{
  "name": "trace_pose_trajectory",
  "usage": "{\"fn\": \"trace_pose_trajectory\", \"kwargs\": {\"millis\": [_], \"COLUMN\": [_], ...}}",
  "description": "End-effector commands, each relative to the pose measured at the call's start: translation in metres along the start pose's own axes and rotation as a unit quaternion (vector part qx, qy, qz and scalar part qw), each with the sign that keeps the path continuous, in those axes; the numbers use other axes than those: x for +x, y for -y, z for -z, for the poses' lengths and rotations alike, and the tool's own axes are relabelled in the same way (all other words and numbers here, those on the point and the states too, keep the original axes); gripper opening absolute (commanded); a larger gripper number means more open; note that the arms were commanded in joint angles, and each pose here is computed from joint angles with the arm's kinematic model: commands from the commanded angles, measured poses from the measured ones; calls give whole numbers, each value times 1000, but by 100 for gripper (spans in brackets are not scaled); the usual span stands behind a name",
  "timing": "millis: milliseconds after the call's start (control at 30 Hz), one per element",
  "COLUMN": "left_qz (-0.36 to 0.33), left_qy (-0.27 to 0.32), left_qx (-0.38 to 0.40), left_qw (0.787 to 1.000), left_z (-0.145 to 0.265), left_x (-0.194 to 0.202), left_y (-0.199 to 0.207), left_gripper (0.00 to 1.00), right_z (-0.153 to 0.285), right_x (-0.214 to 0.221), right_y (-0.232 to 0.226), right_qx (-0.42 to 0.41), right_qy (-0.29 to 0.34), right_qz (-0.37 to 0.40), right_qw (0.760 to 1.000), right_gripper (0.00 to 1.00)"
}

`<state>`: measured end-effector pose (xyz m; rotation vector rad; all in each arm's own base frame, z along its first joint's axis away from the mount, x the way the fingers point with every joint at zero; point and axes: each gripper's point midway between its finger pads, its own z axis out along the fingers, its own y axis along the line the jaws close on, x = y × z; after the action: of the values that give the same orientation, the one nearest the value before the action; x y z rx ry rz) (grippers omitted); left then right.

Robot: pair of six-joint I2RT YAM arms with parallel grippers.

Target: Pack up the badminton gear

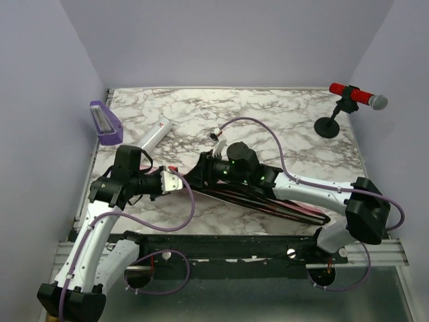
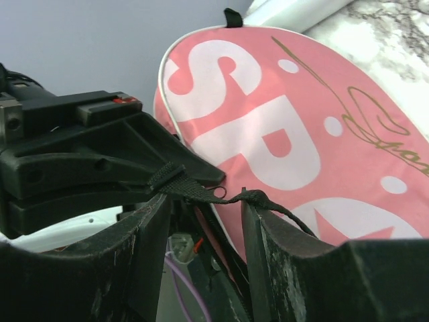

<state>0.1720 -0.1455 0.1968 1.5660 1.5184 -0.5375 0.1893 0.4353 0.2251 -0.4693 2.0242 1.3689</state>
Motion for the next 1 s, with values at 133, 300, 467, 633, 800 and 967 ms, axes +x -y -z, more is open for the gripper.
{"fn": "trace_pose_trajectory", "kwargs": {"millis": [133,300,467,633,800,967], "left_qz": [-13,-19,-23,-27,-34,-39], "left_qy": [10,13,14,14,9,5], "left_qx": [5,7,15,14,16,16], "left_qw": [1000,1000,1000,999,999,999], "left_z": [1,1,3,4,4,3], "left_x": [-6,-6,-7,-9,-6,-3], "left_y": [4,7,12,12,14,15], "left_gripper": [0,0,0,0,0,0], "right_z": [-5,-3,-7,-13,-15,-8], "right_x": [19,33,36,36,35,32], "right_y": [-20,-6,5,-1,-18,-30], "right_qx": [-75,-57,-41,-62,-115,-147], "right_qy": [-20,-29,-28,-26,-25,-17], "right_qz": [-43,-41,-29,-39,-59,-74], "right_qw": [996,997,998,997,991,986], "right_gripper": [53,53,53,50,45,40]}}
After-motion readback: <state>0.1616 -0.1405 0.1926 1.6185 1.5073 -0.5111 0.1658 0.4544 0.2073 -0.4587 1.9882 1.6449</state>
